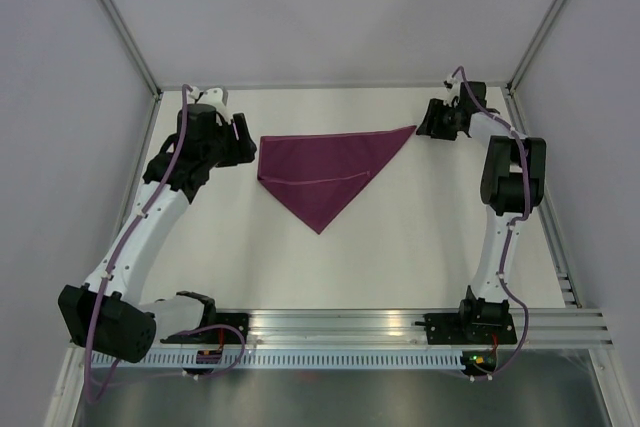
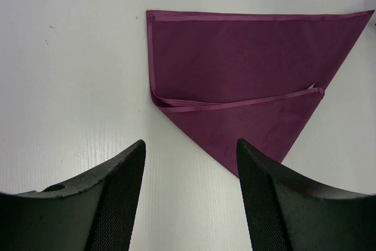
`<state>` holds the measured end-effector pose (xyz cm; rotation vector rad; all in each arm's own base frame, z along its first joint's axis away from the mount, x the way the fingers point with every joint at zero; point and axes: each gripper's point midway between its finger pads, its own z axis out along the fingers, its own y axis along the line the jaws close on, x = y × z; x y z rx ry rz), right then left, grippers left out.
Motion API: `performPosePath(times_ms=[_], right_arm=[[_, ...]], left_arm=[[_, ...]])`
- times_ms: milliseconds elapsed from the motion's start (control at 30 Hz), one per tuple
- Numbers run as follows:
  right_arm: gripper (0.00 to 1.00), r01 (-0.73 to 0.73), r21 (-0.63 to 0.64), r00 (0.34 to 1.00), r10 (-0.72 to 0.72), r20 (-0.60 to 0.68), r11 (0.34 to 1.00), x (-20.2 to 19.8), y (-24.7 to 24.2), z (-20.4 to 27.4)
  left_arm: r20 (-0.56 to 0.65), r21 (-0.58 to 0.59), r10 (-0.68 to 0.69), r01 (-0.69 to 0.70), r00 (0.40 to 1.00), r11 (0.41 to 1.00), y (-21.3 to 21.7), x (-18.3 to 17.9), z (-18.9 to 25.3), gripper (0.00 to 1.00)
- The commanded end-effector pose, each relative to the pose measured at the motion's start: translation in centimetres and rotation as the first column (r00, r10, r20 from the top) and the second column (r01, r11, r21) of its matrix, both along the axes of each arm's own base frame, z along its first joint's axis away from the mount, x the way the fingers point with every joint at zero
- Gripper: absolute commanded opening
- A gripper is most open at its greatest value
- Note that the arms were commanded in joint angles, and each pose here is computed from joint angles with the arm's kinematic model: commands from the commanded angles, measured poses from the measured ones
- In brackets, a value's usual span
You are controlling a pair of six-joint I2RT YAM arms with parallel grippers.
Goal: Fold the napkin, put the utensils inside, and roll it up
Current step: Fold the napkin
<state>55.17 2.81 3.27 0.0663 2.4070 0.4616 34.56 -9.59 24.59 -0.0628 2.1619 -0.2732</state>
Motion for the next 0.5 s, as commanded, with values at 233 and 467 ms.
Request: performPosePath(times_ms=[233, 467], right_arm=[[0.63, 0.088, 0.308, 0.996, -0.073, -0.06, 0.947, 0.7, 1.9, -0.1], [0.59, 0.118, 0.321, 0.992, -0.096, -0.083, 0.94, 0.8, 2.0, -1.1]], left_arm=[[0.026, -0.009, -0.015, 0.016, 1.0, 1.0, -0.3, 0.6, 0.0, 0.69], [0.027, -0.018, -0.015, 0.016, 1.0, 1.0, -0.4, 0.5, 0.1, 0.68]])
